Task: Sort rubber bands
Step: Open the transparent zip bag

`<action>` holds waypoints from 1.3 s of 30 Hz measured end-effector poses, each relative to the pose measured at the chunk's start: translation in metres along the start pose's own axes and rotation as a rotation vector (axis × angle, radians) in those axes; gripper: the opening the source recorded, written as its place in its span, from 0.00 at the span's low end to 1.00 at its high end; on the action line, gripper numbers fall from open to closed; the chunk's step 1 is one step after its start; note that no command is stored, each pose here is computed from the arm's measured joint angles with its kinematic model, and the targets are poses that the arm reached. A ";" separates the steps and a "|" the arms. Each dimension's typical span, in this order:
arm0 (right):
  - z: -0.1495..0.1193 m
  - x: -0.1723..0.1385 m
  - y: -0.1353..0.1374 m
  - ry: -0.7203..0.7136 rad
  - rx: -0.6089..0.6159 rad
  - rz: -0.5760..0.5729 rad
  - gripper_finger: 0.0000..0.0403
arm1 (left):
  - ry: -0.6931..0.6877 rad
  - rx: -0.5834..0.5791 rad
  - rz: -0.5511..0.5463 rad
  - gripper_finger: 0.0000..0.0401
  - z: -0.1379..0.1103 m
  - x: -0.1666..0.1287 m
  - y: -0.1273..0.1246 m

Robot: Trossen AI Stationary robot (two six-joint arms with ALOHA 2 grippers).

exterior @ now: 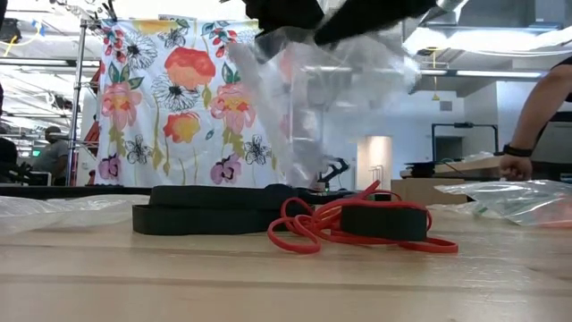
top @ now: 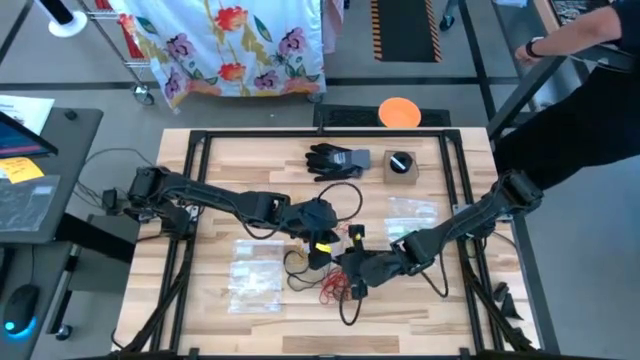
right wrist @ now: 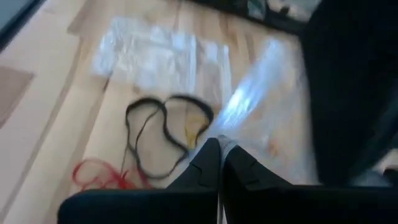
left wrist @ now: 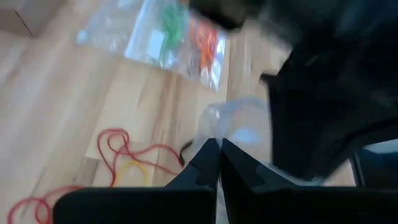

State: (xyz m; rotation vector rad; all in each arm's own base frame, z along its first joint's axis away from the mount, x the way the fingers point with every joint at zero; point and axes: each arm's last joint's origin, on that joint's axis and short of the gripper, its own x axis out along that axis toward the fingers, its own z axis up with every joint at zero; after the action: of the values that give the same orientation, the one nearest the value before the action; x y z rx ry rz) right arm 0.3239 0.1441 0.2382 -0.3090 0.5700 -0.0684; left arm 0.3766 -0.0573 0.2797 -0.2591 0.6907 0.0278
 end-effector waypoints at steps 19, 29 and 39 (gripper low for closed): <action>-0.013 0.003 -0.008 0.142 0.072 0.122 0.17 | 0.012 -0.007 0.018 0.00 -0.003 0.007 0.000; -0.001 -0.026 -0.032 0.108 0.098 0.086 0.51 | 0.027 -0.019 0.055 0.00 -0.003 0.004 0.006; 0.001 -0.091 -0.049 0.112 0.136 0.019 0.54 | 0.066 -0.023 0.257 0.00 -0.004 -0.012 0.026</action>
State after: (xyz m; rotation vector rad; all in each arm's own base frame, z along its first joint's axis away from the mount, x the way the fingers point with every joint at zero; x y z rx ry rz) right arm 0.2491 0.1110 0.3010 -0.1680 0.6762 -0.1067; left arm 0.3619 -0.0324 0.2784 -0.1926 0.7859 0.2735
